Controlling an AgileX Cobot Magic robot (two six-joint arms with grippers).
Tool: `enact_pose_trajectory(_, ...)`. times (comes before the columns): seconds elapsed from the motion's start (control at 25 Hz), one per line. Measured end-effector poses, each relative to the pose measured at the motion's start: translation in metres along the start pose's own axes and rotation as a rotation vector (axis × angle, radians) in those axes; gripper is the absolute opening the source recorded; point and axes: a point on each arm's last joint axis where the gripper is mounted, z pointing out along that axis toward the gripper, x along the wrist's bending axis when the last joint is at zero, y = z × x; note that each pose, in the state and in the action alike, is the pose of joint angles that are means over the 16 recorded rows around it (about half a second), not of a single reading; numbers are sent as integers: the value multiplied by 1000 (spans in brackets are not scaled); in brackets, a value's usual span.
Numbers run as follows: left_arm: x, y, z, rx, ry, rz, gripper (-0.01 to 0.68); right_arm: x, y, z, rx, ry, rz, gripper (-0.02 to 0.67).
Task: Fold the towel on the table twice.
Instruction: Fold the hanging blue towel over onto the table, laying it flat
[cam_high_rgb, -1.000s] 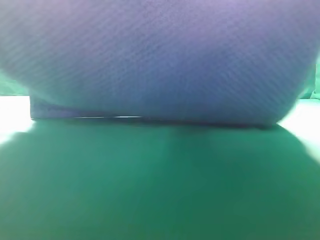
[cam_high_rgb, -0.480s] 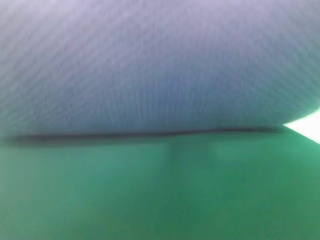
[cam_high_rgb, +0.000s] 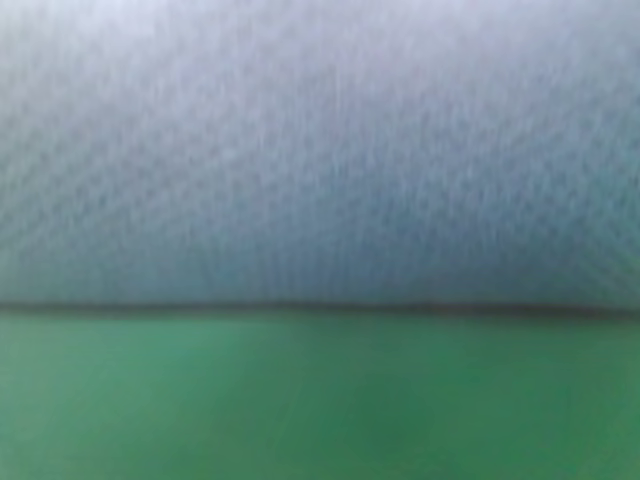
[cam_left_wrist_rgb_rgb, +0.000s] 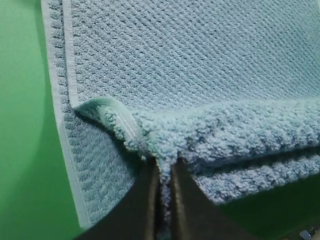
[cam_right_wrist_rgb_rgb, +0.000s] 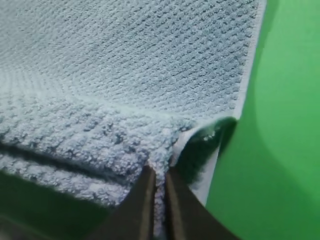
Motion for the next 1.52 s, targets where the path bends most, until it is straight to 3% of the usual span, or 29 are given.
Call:
enact_pose_trajectory(0.72,12,98,100,26,161,8,0,-15,121,91,-5,-153,-62,0)
enact_pose_trajectory(1.04,21,122,142,41,199,25,8,-22,154,127,-26,-183,-95,16)
enact_pose_trajectory(1.24,25,128,154,50,210,42,101,-26,162,141,-34,-191,-105,137)
enact_pose_trajectory(1.52,14,144,145,71,198,90,371,-21,175,130,-44,-190,-128,410)
